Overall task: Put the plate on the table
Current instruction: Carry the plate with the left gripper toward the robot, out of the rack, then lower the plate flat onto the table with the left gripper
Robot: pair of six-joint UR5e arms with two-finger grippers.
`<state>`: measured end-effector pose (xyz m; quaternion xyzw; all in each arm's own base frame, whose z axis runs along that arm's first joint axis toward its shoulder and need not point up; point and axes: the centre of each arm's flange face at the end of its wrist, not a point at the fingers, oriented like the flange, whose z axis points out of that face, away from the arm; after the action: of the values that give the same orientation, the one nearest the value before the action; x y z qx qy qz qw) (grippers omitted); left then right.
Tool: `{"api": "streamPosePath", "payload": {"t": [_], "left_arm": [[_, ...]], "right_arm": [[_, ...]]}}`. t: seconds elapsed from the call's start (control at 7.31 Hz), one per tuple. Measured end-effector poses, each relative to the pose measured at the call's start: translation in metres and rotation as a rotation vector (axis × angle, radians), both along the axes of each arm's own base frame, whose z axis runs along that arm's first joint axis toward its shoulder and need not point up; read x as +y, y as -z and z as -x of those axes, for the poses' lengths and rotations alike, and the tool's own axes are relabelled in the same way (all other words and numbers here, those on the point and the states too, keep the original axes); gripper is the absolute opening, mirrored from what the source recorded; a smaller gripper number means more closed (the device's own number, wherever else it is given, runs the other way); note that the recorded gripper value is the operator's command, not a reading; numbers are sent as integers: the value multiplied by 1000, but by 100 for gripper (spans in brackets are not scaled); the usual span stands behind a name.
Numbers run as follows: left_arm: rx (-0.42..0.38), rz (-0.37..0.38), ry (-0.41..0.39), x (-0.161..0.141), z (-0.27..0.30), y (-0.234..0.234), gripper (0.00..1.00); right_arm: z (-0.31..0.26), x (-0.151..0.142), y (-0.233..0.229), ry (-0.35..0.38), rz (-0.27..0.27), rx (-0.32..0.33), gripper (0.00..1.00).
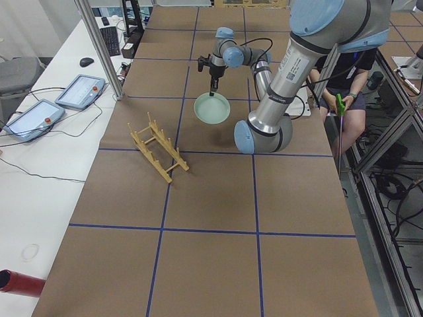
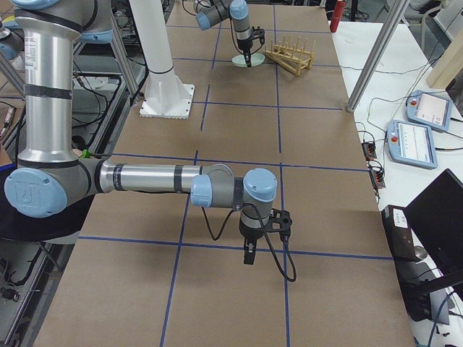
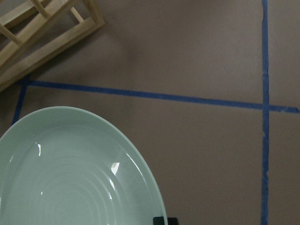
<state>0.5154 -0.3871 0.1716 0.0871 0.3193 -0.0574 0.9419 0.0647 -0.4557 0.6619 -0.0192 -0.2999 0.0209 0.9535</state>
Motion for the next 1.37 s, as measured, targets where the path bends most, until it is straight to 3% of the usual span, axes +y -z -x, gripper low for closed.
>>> {"api": "streamPosePath", "payload": {"t": [0.27, 0.55, 0.68, 0.82, 0.96, 1.09, 1.23, 1.37], "left_arm": [[-87, -42, -45, 34, -50, -21, 0], [-116, -81, -65, 53, -79, -18, 0], [-120, -97, -66, 56, -91, -10, 46], [-121, -111, -76, 56, -99, 0, 58], [-121, -129, -93, 54, -101, 7, 58], [-126, -150, -102, 43, -95, 11, 67], [-134, -170, -100, 23, -83, 12, 100], [-137, -186, -90, 3, -69, 13, 100]], "right_arm": [[0, 0, 0, 0, 0, 0, 100], [0, 0, 0, 0, 0, 0, 100], [0, 0, 0, 0, 0, 0, 100], [0, 0, 0, 0, 0, 0, 100], [0, 0, 0, 0, 0, 0, 100], [0, 0, 0, 0, 0, 0, 100], [0, 0, 0, 0, 0, 0, 100], [0, 0, 0, 0, 0, 0, 100]]}}
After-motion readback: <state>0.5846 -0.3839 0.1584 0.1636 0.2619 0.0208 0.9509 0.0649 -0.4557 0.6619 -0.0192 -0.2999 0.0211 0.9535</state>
